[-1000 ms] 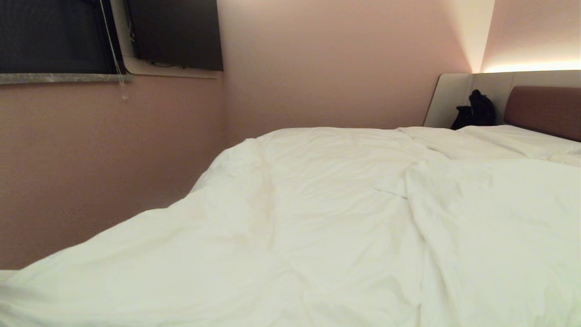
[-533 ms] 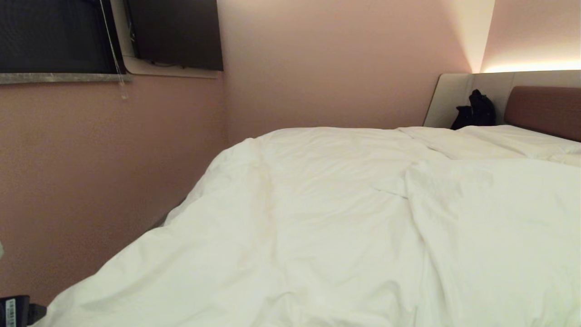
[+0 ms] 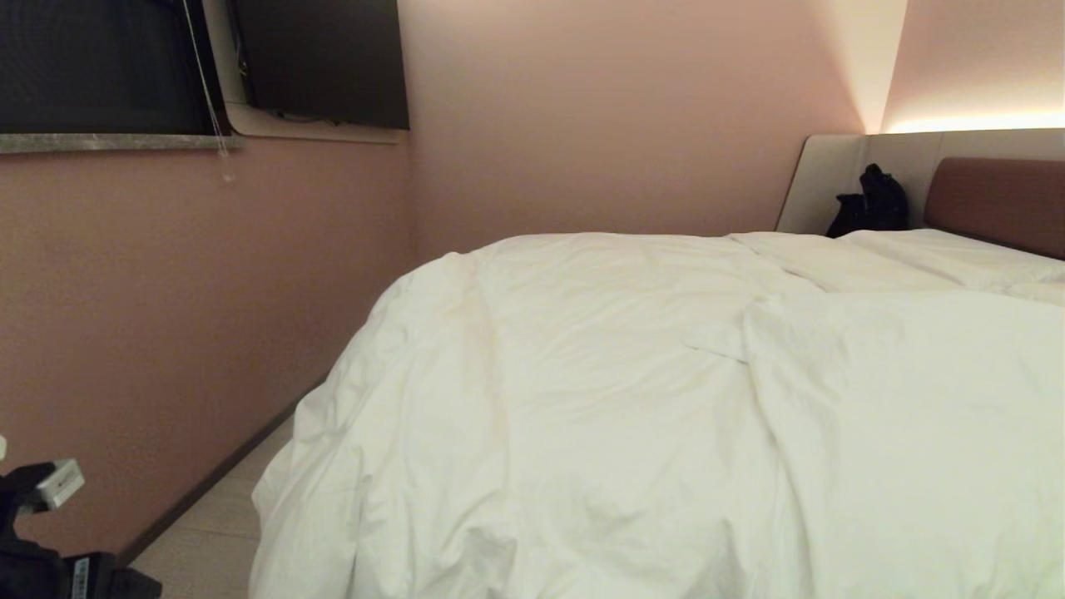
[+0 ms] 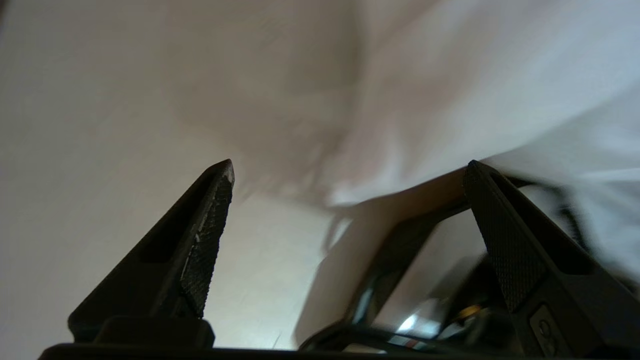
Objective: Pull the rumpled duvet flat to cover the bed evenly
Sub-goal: Flatten the corners of the folded blanket
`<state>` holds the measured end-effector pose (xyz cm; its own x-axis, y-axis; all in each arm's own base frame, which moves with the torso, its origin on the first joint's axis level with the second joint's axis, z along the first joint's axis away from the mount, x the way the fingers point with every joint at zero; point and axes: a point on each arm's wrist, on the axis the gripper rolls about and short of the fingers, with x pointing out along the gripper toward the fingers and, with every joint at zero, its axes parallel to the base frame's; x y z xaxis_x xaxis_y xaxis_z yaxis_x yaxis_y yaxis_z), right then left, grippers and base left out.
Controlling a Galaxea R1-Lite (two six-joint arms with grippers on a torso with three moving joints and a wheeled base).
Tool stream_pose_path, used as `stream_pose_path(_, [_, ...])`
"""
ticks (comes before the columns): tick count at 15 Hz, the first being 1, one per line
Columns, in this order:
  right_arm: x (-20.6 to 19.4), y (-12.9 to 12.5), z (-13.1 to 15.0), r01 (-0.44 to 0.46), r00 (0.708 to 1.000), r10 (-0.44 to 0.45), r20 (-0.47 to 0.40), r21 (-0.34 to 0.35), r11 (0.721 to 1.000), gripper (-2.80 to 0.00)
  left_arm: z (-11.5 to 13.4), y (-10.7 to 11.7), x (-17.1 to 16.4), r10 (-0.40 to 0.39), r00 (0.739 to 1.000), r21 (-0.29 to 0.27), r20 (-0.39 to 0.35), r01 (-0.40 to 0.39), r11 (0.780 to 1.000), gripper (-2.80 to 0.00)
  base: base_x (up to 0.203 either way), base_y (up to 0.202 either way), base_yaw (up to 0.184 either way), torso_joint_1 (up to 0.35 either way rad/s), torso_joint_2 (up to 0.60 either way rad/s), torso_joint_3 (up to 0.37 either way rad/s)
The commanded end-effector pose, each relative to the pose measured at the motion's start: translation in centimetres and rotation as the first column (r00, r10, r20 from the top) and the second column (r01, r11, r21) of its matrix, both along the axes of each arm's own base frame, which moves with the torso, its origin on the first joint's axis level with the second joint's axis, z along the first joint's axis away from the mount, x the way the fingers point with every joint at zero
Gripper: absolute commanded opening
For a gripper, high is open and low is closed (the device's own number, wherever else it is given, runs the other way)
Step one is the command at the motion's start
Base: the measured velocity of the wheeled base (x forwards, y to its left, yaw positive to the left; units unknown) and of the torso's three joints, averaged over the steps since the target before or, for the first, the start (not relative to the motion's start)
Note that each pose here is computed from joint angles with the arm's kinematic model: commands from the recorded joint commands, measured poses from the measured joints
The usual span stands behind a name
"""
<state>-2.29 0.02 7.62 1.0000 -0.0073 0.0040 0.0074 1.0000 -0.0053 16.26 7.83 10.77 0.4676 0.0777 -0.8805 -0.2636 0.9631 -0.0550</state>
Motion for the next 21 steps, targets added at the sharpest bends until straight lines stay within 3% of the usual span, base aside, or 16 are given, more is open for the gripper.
stream_pose_path(1, [0.0, 0.0, 0.0, 0.0, 1.0, 0.0, 0.001, -0.001, 1.0, -2.8, 1.1, -0.2, 0.4, -0.059, 0.991, -0.076, 0.118, 0.069, 0.995, 0.0, 0.0, 0.0, 0.0, 0.0, 0.0, 0.0])
stream_pose_path(3, [0.0, 0.0, 0.0, 0.0, 1.0, 0.0, 0.001, 0.001, 1.0, -2.8, 2.7, 0.0, 1.4, -0.108, 0.957, -0.096, 0.27, 0.138, 0.986, 0.0, 0.0, 0.0, 0.0, 0.0, 0.0, 0.0])
stream_pose_path(4, [0.0, 0.0, 0.0, 0.0, 1.0, 0.0, 0.001, -0.001, 1.0, -2.8, 3.8, 0.1, 2.4, -0.155, 0.914, -0.108, 0.376, 0.21, 0.972, -2.8, 0.0, 0.0, 0.0, 0.0, 0.0, 0.0])
stream_pose_path(6, [0.0, 0.0, 0.0, 0.0, 1.0, 0.0, 0.001, -0.001, 1.0, -2.8, 5.1, 0.4, 4.9, -0.178, 0.869, -0.12, 0.462, 0.261, 0.958, -2.8, 0.0, 0.0, 0.0, 0.0, 0.0, 0.0])
stream_pose_path(10, [0.0, 0.0, 0.0, 0.0, 1.0, 0.0, 0.001, -0.001, 1.0, -2.8, 5.2, 1.6, 11.6, -0.242, 0.806, -0.145, 0.541, 0.372, 0.917, -2.8, 0.0, 0.0, 0.0, 0.0, 0.0, 0.0])
stream_pose_path(14, [0.0, 0.0, 0.0, -0.001, 1.0, 0.001, 0.001, -0.001, 1.0, -2.8, 0.8, 1.6, 19.6, -0.315, 0.76, -0.147, 0.569, 0.471, 0.87, -2.8, 0.0, 0.0, 0.0, 0.0, 0.0, 0.0])
stream_pose_path(17, [0.0, 0.0, 0.0, 0.0, 1.0, 0.0, 0.001, -0.001, 1.0, -2.8, -1.3, 0.8, 23.1, -0.354, 0.719, -0.102, 0.598, 0.507, 0.856, -2.8, 0.0, 0.0, 0.0, 0.0, 0.0, 0.0])
stream_pose_path(19, [0.0, 0.0, 0.0, 0.0, 1.0, 0.0, 0.001, 0.0, 1.0, -2.8, -2.2, 0.7, 24.3, -0.356, 0.72, -0.107, 0.595, 0.51, 0.853, -2.8, 0.0, 0.0, 0.0, 0.0, 0.0, 0.0])
stream_pose_path(21, [0.0, 0.0, 0.0, 0.0, 1.0, 0.0, 0.001, -0.001, 1.0, -2.8, -2.7, 0.0, 26.0, -0.279, 0.758, -0.193, 0.59, 0.468, 0.863, -2.8, 0.0, 0.0, 0.0, 0.0, 0.0, 0.0])
